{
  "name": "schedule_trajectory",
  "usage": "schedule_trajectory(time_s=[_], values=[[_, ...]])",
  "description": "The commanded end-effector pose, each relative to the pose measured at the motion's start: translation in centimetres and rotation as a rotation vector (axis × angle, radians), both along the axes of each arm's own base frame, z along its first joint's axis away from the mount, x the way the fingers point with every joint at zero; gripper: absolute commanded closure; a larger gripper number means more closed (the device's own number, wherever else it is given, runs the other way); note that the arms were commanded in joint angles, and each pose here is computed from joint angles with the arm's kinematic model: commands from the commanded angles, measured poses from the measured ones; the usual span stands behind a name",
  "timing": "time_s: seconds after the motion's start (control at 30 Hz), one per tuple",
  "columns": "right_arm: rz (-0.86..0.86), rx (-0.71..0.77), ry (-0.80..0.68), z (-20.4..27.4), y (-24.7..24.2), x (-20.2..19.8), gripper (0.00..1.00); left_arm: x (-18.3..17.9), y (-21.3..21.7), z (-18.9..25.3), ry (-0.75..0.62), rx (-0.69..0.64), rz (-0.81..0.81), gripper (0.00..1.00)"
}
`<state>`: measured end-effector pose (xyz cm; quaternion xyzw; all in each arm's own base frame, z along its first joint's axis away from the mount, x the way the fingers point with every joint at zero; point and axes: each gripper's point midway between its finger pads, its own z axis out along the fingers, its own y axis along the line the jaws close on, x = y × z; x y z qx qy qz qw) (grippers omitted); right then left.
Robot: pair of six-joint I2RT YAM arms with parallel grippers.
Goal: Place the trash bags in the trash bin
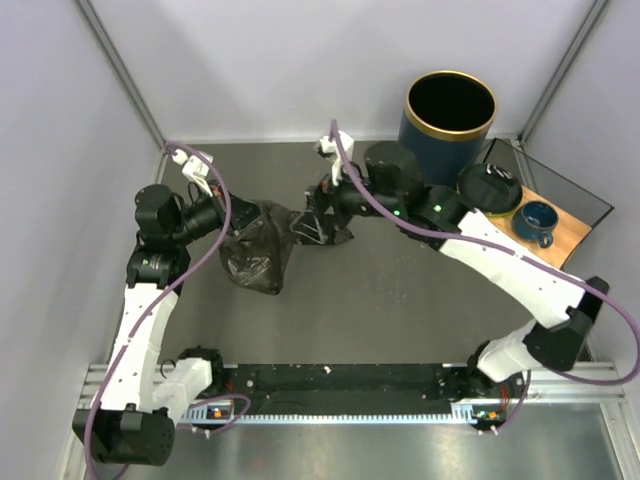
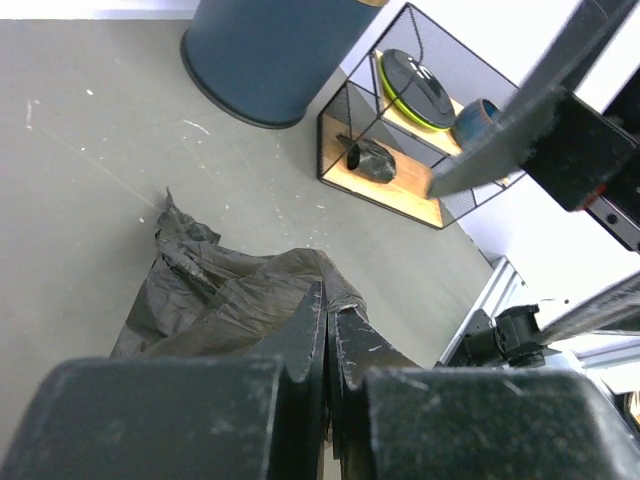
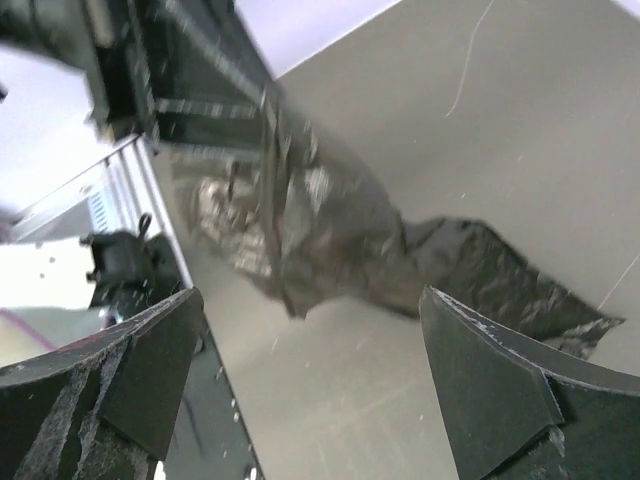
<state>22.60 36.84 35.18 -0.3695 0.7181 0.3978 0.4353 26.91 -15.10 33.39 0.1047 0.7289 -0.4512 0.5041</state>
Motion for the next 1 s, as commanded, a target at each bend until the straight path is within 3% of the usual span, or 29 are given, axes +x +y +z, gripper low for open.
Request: schedule_trajectory(time_s=[0.0,0.27,0.33,0.37,0.47,0.5,0.57,0.6,0.63,0.67,0.73,0.77,0.93,0.97], values=[[-0.119,-0.05,-0.014,-0.3,2.7,2.5,0.09,-0.4,-0.9,2.5,-0.072,-0.001,-0.023,1.0],[-0.131,-0.15,-0.093,-2.8,4.8,3.8,0.07,-1.3,-2.0,2.8,-0.085,0.01,-0.087,1.0],[-0.096,-0.158,-0.1,-3.2,5.0,3.4,0.13,-1.4,-2.0,2.7,-0.077,0.01,-0.092,1.0],[-0.071,-0.158,-0.089,-3.5,5.1,2.9,0.22,-1.5,-2.1,2.6,-0.075,0.011,-0.099,1.0],[-0.075,-0.163,-0.098,-3.4,4.6,2.8,0.77,-1.6,-2.2,2.6,-0.094,0.023,-0.112,1.0],[-0.085,-0.162,-0.101,-3.2,4.1,3.1,1.0,-1.3,-2.0,2.6,-0.101,0.036,-0.092,1.0],[-0.1,-0.143,-0.097,-2.3,3.1,3.1,1.0,-0.5,-1.0,3.0,-0.131,0.096,-0.036,0.9],[-0.135,-0.142,-0.092,-2.1,2.0,4.1,1.0,0.4,0.0,3.1,-0.125,0.111,0.032,0.78],[-0.155,-0.124,-0.075,-1.7,1.4,4.4,1.0,0.6,0.3,3.5,-0.146,0.119,0.035,0.54],[-0.171,-0.103,-0.069,-0.9,0.6,4.7,1.0,0.8,0.9,3.8,-0.156,0.116,0.055,0.43],[-0.238,-0.075,-0.047,-0.1,-1.4,6.5,1.0,0.2,1.2,5.0,-0.184,0.07,0.058,0.31],[-0.254,-0.06,-0.045,0.4,-2.2,6.8,1.0,0.3,2.1,4.3,-0.169,0.05,0.083,0.18],[-0.357,-0.027,-0.021,1.2,-5.3,8.5,1.0,-2.1,2.2,5.1,-0.191,-0.098,0.063,0.11],[-0.37,-0.025,-0.02,1.2,-5.6,8.7,1.0,-2.7,1.8,3.4,-0.157,-0.119,0.032,0.1]])
